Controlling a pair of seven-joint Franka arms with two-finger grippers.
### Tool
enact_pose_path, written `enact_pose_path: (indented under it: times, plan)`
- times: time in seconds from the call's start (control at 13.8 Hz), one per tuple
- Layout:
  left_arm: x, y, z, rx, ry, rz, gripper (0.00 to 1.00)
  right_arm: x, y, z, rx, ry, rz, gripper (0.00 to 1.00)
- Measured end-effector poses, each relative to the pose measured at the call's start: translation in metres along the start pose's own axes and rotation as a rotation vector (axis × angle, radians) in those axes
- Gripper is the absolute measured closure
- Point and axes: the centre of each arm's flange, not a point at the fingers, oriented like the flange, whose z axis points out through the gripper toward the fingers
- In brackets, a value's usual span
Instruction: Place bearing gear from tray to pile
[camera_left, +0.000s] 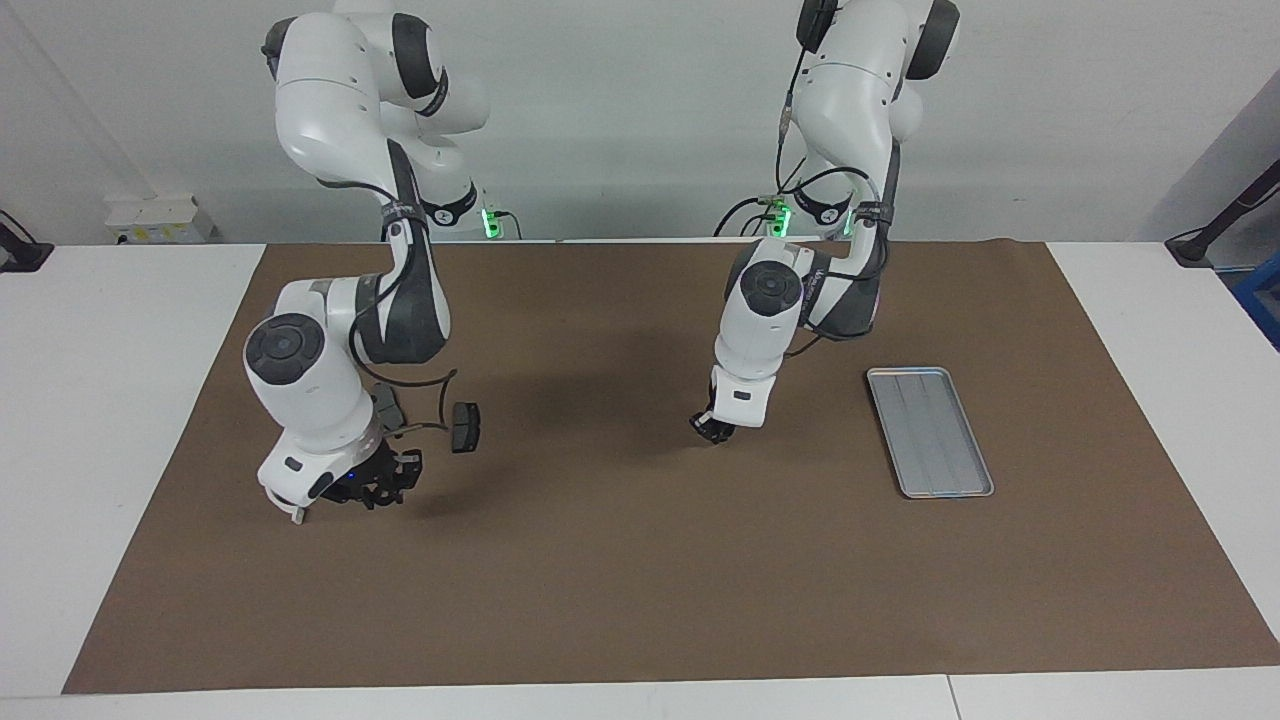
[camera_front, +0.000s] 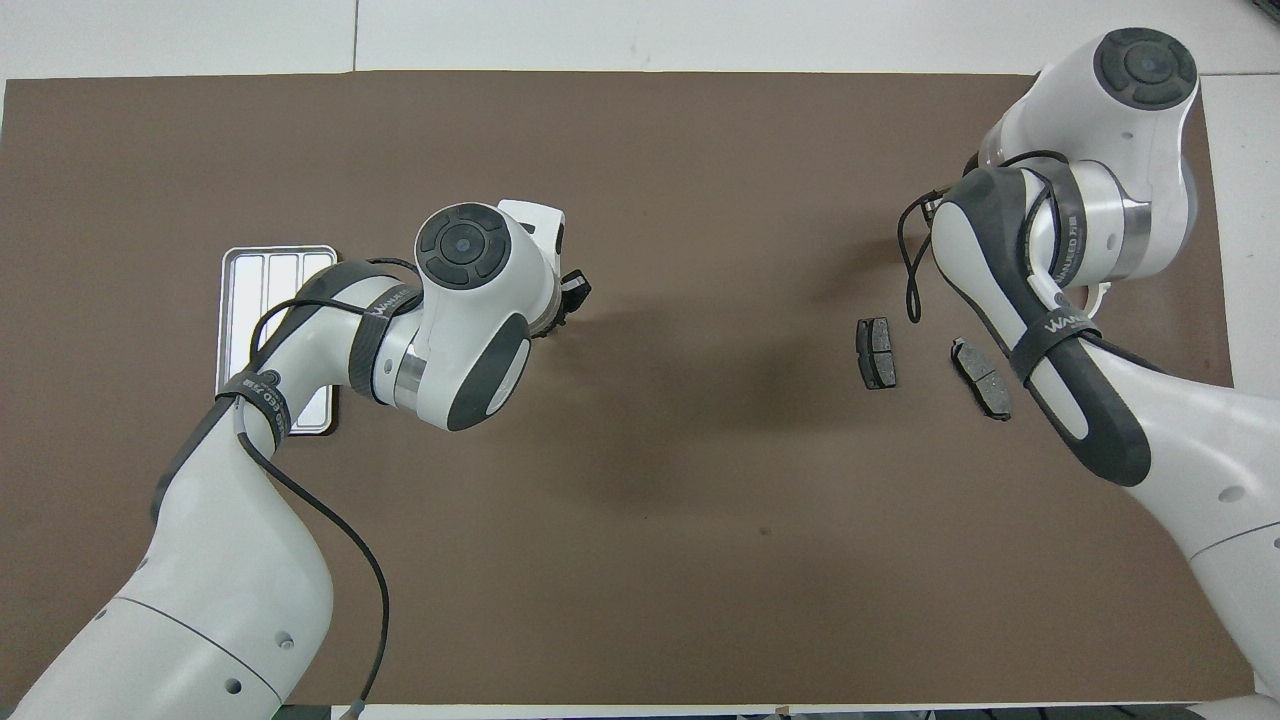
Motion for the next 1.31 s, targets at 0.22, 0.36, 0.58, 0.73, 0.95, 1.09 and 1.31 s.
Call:
enact_pose_path:
  times: [0.22,0.36,0.58,0.73,0.95,1.09,1.31]
  plan:
    - [-0.012,0.005,0.008,-0.007,0.003,-0.006,0.76,0.0,0.01,0.026,-0.006,0.037,-0.017,0.65]
    - [-0.017,0.003,0.019,-0.006,0.002,-0.012,0.76,0.001,0.011,0.033,-0.007,0.046,-0.02,0.65]
    - [-0.017,0.001,0.021,-0.007,0.003,-0.014,0.76,0.004,0.01,0.04,-0.009,0.066,-0.022,0.65]
    - [-0.016,0.0,0.022,-0.003,0.005,-0.016,0.56,0.005,0.008,0.044,-0.008,0.068,-0.024,0.65]
    - [0.01,-0.021,0.003,0.05,0.028,-0.028,0.2,0.005,0.006,0.045,-0.006,0.068,-0.028,0.65]
    - [0.063,-0.071,-0.076,0.072,0.043,0.017,0.0,0.005,0.005,0.045,-0.005,0.068,-0.029,0.49]
    - [0.135,-0.224,-0.222,0.075,0.038,0.16,0.0,0.007,-0.007,0.038,-0.002,0.067,-0.043,0.11]
